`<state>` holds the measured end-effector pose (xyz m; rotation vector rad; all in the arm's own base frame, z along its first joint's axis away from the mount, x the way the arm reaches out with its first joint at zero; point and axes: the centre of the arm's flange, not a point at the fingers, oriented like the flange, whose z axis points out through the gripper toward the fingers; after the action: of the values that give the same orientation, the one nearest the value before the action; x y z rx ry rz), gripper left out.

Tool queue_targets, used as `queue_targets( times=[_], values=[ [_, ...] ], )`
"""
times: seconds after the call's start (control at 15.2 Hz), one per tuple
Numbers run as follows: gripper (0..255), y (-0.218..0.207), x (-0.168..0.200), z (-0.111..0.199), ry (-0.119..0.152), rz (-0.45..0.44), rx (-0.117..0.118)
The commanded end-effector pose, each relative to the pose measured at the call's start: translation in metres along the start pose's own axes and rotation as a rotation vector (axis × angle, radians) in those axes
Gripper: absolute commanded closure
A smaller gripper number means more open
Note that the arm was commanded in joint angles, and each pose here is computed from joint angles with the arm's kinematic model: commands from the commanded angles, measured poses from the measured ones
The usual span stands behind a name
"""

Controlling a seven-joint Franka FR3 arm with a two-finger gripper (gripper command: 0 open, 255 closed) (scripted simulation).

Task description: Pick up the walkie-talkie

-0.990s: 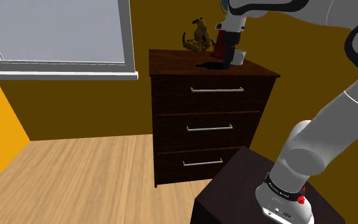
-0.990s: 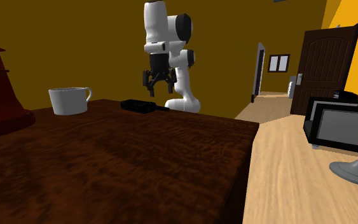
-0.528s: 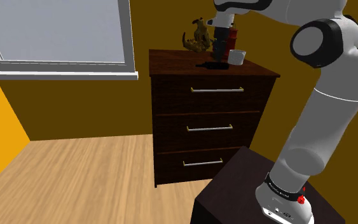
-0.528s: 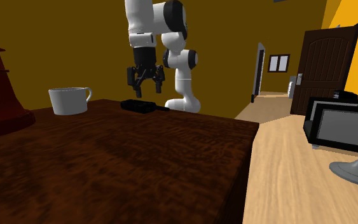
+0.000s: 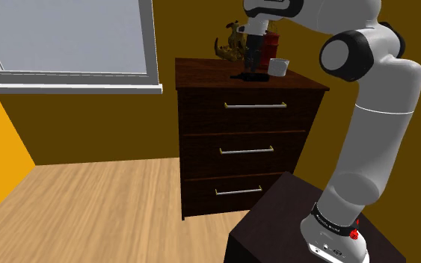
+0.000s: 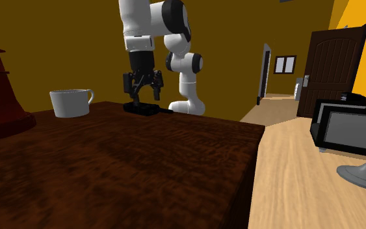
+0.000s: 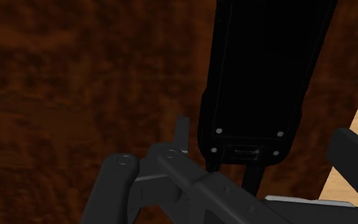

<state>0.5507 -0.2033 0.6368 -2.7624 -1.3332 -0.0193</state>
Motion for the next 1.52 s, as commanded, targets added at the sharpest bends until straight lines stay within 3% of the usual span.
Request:
queue_targets(
  times=[0.0,0.2,0.26,0.86,1.45],
  values=[
    [0,0.001,0.0,0.011,0.0,-0.001,0.0],
    [0,0.002,-0.001,0.019,0.0,-0.001,0.0],
    [255,0.002,-0.001,0.019,0.0,-0.001,0.0],
    [255,0.002,-0.001,0.019,0.0,-0.001,0.0],
    [255,-0.001,0.001,-0.028,0.0,-0.001,0.0]
  ],
)
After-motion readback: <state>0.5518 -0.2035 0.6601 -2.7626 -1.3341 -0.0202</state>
